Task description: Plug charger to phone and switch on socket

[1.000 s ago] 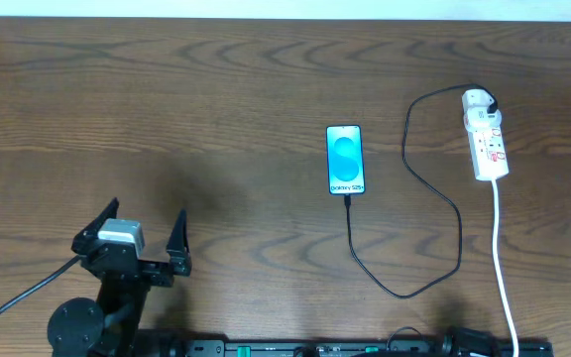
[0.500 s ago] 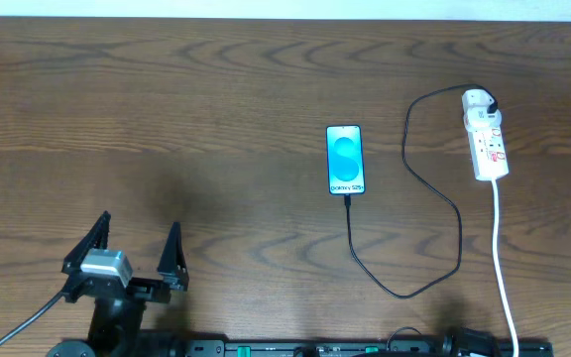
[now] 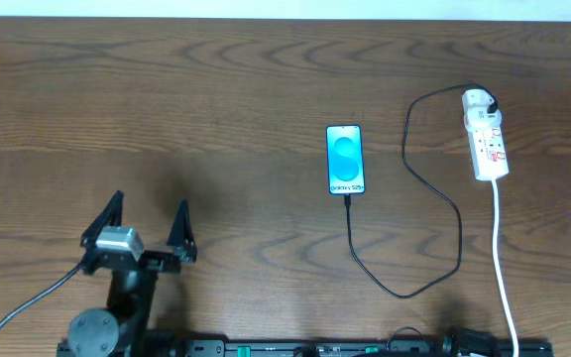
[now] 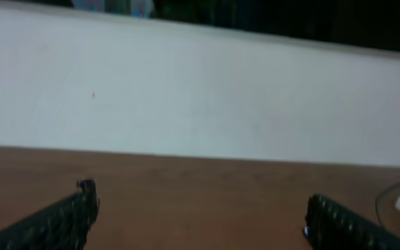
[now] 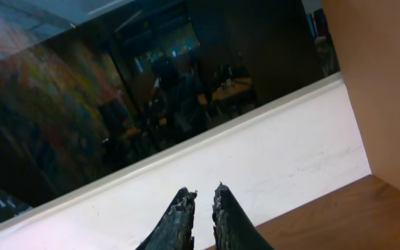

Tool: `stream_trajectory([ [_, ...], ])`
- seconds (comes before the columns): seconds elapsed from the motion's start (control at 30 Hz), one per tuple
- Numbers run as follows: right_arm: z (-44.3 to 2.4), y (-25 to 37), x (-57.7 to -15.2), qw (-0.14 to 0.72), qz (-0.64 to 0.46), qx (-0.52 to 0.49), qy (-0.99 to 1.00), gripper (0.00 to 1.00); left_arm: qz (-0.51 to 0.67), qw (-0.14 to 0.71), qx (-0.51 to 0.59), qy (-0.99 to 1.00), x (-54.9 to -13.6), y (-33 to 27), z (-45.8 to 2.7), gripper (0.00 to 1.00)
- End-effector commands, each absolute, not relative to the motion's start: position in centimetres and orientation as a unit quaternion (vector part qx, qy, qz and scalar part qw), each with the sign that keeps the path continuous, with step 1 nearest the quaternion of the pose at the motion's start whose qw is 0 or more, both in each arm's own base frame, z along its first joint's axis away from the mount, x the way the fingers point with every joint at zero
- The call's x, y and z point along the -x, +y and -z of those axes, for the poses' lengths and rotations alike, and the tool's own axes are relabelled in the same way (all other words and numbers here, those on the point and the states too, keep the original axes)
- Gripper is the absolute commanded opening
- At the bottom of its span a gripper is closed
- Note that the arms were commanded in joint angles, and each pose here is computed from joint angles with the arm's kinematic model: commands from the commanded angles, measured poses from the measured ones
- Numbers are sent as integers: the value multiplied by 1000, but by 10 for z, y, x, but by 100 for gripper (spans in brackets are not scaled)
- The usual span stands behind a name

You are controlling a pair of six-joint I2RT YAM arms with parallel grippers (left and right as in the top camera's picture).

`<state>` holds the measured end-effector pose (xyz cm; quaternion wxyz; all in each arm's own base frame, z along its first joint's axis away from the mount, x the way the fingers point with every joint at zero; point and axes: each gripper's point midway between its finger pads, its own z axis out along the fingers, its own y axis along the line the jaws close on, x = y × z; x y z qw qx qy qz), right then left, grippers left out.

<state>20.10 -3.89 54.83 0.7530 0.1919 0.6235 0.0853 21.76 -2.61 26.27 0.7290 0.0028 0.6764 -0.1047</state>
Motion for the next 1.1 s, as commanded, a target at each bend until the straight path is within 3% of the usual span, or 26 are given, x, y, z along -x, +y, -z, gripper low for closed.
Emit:
stream_trajectory([
  [0.0, -549, -37, -200, 754, -84, -185, 625, 9, 116, 728, 12, 676, -227, -25, -244, 98],
  [0.8, -549, -37, -200, 754, -84, -185, 625, 8, 68, 705, 43, 705, -247, -8, -175, 98],
  [1.07, -548, -37, -200, 753, -84, -185, 626, 8, 62, 647, 46, 759, -244, -8, -136, 98],
])
